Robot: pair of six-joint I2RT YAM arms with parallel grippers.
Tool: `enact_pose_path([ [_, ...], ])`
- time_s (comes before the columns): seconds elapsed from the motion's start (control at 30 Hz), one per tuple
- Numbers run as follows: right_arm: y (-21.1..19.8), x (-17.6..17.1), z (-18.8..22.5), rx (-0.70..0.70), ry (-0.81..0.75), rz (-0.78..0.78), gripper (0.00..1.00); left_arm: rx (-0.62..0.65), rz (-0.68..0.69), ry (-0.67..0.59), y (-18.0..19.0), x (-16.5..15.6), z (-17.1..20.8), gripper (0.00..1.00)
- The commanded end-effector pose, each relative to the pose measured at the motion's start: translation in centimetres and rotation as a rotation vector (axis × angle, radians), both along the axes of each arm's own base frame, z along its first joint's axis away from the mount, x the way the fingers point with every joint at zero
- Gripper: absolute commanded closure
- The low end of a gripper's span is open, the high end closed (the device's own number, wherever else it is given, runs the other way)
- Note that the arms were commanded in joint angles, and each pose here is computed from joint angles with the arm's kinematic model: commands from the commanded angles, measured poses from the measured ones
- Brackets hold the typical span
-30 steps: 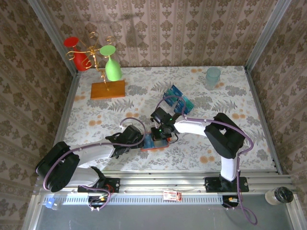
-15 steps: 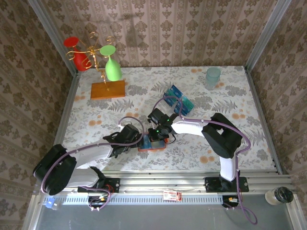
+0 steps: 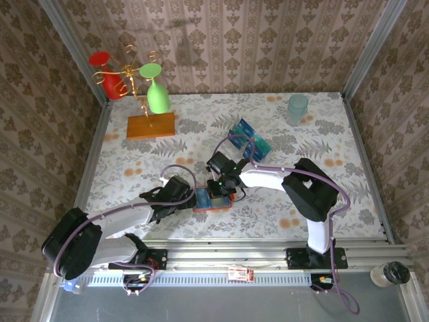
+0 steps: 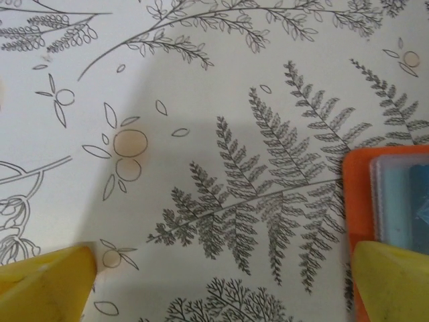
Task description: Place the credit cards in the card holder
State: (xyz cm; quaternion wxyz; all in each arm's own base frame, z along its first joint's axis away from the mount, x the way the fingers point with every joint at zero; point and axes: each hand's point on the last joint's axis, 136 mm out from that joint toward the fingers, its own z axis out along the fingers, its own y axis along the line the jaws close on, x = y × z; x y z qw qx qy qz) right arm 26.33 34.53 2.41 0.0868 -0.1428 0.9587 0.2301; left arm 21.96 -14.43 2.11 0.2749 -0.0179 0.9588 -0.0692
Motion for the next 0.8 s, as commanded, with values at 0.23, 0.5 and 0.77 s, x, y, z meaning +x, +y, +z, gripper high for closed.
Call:
enact_pose_path([
  [0.23,-0.4,0.5,2.5,-0.028,-0.061,0.005,0.92,0.035,0.016,0.059,0.7,-0.7,-1.8,0.00],
  [0.5,0.2,0.4,2.1,-0.023,-0.053,0.010,0.92,0.031,0.012,0.060,0.7,-0.8,-2.0,0.00],
  [0.77,0.9,0.1,0.8,-0.027,-0.024,0.019,0.93,0.028,0.008,0.059,0.6,-0.8,-2.1,0.00],
])
